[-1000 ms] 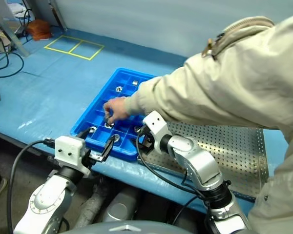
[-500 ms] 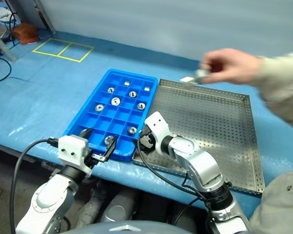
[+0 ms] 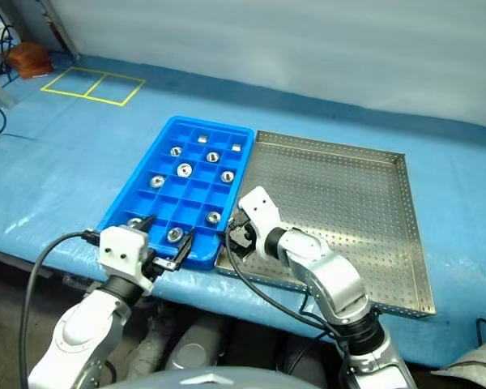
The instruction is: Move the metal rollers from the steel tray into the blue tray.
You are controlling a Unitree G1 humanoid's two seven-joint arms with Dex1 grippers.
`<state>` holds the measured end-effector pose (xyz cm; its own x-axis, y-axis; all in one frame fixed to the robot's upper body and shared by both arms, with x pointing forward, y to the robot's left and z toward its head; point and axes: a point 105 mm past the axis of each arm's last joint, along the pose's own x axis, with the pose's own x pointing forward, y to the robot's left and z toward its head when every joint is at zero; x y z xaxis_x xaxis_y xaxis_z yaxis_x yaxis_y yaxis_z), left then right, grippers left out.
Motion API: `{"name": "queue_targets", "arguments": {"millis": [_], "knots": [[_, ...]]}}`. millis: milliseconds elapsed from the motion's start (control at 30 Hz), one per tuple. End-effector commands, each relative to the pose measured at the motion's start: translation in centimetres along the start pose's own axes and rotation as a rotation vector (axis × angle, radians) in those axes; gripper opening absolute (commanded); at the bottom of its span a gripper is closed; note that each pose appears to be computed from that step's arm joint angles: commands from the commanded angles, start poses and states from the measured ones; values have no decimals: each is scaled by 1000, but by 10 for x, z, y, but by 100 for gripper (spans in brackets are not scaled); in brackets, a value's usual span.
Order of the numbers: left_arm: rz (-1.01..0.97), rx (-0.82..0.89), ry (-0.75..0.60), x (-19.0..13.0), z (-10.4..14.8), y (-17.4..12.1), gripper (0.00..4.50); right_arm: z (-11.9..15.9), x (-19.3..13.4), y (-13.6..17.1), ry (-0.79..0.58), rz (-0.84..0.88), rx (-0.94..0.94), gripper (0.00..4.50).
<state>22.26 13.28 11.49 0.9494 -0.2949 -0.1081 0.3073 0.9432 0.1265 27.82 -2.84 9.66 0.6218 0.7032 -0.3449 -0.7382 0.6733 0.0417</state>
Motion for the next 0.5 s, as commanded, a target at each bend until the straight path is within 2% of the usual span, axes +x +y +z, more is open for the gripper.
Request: {"name": "queue_targets", "arguments": {"millis": [33,500], "knots": [[-12,12,-44,2,10,-2,439,15,-3,5,-64,7,-21,446],[-19,10,-31,2,6,-2,439,15,-2,12,-70,22,-16,446]]}}
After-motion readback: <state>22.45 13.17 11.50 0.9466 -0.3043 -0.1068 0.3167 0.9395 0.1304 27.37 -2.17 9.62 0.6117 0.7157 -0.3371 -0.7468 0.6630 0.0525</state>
